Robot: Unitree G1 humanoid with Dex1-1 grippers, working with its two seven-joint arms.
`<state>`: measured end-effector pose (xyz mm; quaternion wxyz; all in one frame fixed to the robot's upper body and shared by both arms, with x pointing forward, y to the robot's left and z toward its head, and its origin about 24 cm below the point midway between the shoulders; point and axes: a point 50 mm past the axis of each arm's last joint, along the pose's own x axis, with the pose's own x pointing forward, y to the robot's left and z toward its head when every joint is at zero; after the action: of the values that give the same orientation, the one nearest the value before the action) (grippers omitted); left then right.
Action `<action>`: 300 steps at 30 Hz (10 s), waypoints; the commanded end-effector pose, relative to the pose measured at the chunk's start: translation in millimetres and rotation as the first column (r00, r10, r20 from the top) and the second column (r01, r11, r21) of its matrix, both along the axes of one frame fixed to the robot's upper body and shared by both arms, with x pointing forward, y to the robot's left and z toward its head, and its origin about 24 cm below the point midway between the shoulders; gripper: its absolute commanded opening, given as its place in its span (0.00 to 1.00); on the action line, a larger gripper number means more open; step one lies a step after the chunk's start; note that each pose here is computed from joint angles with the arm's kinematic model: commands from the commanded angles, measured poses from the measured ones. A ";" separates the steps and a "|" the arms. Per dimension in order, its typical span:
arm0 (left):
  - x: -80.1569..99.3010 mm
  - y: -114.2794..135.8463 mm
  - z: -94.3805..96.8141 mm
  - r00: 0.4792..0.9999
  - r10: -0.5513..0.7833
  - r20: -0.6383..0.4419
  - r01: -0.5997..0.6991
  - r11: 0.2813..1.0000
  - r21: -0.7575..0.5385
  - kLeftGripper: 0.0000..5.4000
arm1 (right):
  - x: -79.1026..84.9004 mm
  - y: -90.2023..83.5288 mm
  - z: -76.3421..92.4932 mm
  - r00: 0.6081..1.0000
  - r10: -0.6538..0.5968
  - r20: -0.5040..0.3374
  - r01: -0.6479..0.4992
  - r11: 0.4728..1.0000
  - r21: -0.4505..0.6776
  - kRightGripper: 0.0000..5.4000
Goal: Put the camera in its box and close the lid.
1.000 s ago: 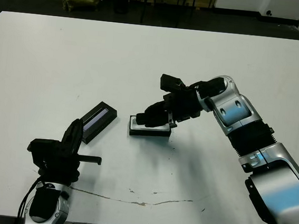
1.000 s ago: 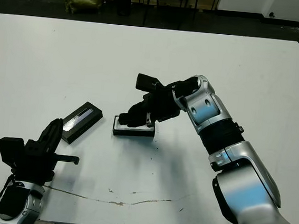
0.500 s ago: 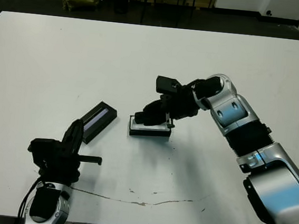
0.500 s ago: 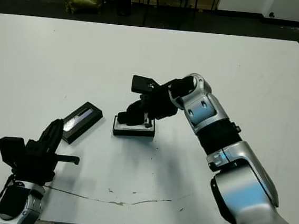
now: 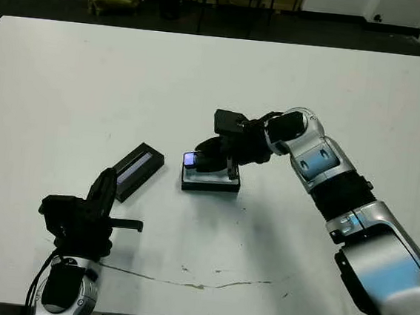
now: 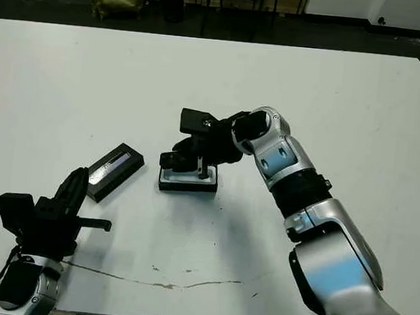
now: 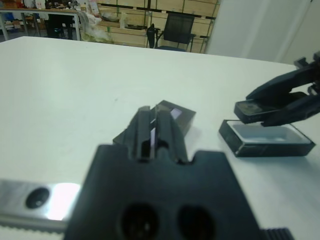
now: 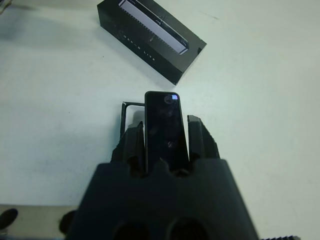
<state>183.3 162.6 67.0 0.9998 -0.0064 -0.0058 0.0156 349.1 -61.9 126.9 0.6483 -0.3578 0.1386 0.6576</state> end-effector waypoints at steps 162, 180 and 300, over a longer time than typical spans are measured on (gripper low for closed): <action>-5.0 1.5 -9.9 0.999 0.008 -0.039 -0.009 1.000 -0.016 0.00 | -21.1 -53.5 -8.8 0.878 -0.452 0.159 0.351 0.833 0.428 0.01; -5.7 1.0 -10.0 0.999 0.016 -0.047 -0.016 1.000 -0.004 0.00 | -45.6 -63.1 -71.3 0.900 -0.435 0.033 0.410 0.869 0.277 0.01; 27.2 44.9 10.5 0.881 -0.344 -0.324 0.421 0.883 0.208 1.00 | -143.3 -107.0 -70.9 0.369 -0.809 -0.457 0.828 0.064 0.557 0.00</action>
<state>209.8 203.2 81.7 0.9670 0.1369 0.1137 -0.1825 208.0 -167.1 60.2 0.9800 0.0814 0.0384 0.1772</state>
